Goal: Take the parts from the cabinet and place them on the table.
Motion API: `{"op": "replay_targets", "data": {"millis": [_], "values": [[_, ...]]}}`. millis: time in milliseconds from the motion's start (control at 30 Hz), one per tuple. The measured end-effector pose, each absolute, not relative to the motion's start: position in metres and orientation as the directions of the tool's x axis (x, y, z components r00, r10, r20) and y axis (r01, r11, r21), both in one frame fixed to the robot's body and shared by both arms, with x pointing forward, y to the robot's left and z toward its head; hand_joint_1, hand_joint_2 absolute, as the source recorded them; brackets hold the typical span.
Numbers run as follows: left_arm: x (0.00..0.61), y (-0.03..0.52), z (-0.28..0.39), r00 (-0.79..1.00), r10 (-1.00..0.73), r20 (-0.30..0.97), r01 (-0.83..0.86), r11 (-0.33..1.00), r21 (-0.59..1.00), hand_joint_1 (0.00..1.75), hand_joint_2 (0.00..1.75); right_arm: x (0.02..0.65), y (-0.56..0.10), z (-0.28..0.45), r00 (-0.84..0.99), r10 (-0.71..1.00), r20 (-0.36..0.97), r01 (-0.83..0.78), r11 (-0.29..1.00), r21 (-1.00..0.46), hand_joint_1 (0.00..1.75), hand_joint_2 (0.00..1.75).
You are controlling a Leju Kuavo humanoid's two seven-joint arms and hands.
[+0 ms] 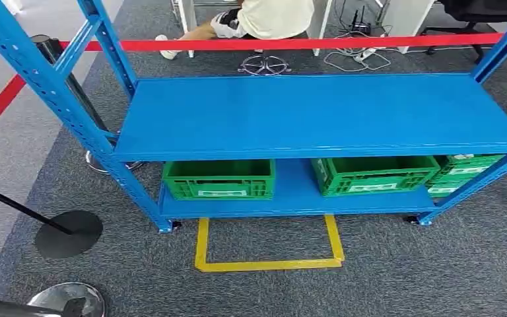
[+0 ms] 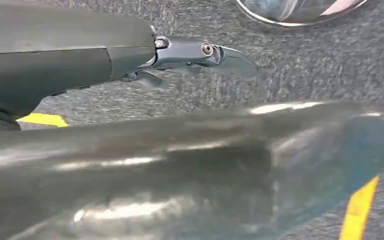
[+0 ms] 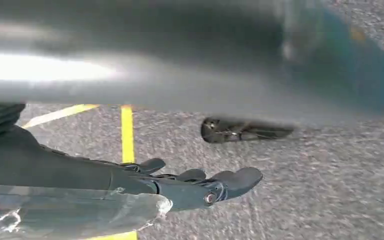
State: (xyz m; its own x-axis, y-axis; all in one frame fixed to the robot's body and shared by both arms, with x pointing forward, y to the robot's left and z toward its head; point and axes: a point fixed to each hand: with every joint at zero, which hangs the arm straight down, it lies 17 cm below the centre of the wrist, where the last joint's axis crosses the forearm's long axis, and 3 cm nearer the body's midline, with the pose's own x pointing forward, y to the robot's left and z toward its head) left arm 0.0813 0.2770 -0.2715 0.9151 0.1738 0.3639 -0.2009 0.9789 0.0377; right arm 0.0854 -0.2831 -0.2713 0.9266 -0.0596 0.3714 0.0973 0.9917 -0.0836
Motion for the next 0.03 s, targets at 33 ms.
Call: {"op": "replay_targets", "data": {"millis": [33], "values": [[0.0787,0.2764,-0.272,0.919,0.166,0.356,-0.191,0.981,0.037,0.0,0.0,0.0829,-0.2826,-0.2718,0.93,-0.059,0.364,0.095,0.992,-0.081,0.0,0.0]]}}
